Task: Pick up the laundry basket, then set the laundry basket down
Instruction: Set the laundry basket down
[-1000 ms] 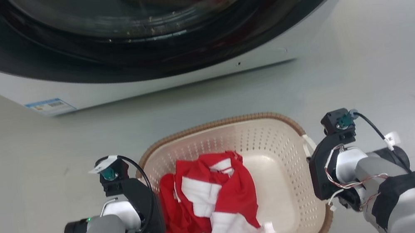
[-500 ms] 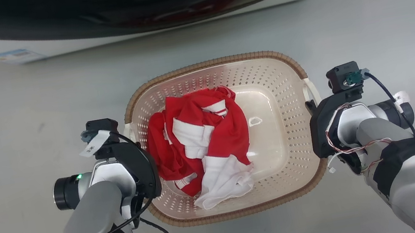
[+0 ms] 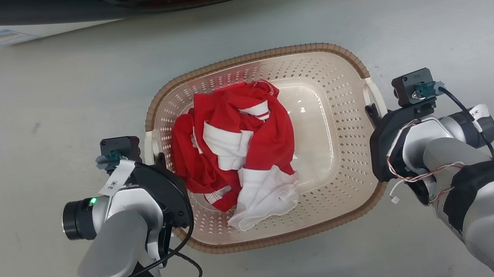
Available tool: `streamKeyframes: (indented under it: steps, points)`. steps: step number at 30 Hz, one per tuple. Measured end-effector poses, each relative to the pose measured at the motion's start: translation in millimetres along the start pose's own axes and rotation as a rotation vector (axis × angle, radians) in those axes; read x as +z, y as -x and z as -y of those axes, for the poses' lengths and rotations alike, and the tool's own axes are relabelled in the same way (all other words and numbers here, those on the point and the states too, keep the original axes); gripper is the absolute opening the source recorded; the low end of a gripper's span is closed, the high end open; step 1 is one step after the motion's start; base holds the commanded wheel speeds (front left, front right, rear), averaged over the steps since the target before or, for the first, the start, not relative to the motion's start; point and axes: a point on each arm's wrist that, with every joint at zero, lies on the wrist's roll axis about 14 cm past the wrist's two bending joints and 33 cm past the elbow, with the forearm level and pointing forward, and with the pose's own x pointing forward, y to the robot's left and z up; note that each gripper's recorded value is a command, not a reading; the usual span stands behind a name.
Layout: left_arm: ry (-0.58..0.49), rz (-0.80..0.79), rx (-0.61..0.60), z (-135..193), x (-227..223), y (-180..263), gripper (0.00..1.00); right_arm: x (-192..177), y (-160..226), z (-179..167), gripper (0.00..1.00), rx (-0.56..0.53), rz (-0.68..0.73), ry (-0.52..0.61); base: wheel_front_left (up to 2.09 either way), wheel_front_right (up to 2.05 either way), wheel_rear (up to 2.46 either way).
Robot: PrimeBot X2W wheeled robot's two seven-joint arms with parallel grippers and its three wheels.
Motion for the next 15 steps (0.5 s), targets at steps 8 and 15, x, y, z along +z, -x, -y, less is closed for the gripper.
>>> streamKeyframes:
  steps: [8, 15]
  points:
    - [0.014, -0.01, -0.017, 3.1, -4.4, -2.4, 0.0, -6.2, -1.9, 2.6, 0.0, -0.01, -0.001, -0.002, 0.0, 0.0, 0.0]
    - [0.051, -0.015, -0.03, 5.1, -5.7, -2.7, 1.0, -5.5, -3.3, 2.1, 1.0, -0.007, 0.005, 0.031, 0.0, 0.0, 0.0]
